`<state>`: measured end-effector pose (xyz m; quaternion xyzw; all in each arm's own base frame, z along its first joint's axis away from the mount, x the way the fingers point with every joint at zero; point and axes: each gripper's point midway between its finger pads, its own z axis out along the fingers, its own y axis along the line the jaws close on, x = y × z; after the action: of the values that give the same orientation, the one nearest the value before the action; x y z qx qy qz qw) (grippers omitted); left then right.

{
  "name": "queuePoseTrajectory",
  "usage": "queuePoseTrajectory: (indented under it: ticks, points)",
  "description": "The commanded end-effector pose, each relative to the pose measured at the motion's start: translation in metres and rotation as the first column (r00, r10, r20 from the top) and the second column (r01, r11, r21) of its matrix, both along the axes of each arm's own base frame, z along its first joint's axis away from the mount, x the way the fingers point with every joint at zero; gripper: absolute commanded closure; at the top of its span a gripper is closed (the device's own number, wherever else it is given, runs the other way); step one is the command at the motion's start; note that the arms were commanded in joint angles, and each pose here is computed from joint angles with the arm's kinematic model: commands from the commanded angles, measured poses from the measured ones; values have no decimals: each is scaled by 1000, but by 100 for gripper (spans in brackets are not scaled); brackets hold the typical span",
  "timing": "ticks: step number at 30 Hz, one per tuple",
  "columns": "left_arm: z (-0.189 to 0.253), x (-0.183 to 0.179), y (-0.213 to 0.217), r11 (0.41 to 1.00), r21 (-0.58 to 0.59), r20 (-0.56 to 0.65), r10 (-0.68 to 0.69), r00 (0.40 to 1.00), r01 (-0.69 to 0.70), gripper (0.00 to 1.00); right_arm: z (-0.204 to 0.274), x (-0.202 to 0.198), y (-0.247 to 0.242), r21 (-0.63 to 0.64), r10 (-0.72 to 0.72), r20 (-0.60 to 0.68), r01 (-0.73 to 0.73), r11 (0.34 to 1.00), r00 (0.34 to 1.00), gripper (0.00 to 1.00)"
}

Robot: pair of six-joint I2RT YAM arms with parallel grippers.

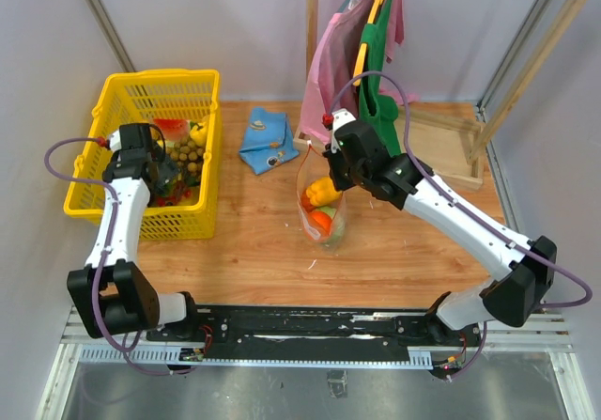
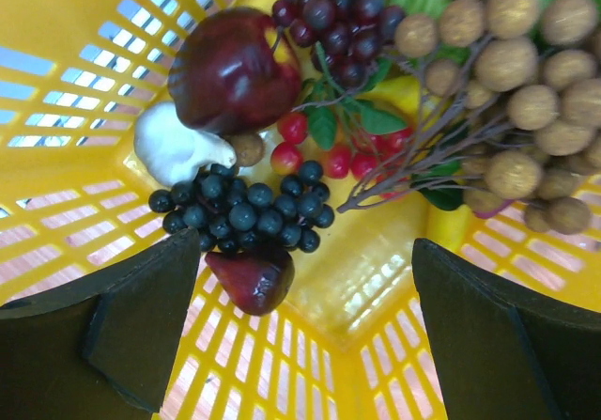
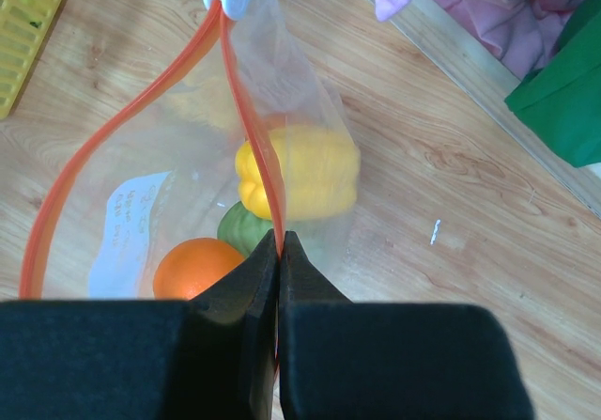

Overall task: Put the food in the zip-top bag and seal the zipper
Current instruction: Pick up the fake fruit from the bin.

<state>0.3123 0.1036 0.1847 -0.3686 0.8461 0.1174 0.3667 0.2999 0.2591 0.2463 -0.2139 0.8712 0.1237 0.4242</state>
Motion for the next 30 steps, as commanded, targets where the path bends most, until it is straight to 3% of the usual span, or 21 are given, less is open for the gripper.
queuePoseTrajectory:
  ticks: [1, 8, 20, 30]
  points:
    - [-30, 2, 12, 999, 13, -59, 35, 998, -34, 4, 5, 6, 2, 15, -1, 6, 1, 1000, 1000, 99]
    - [-75, -5, 14, 999, 3, -168, 41, 985, -41, 8, 1, 7, 5, 12, 0, -6, 0, 1000, 1000, 99]
    - [-149, -17, -5, 993, -120, -314, -26, 949, -12, 6, -3, 9, 7, 0, 2, -16, -2, 1000, 1000, 99]
    - [-165, -7, -34, 960, -275, -289, -135, 948, 53, 17, -6, 12, 7, -13, -5, -18, 5, 1000, 1000, 99]
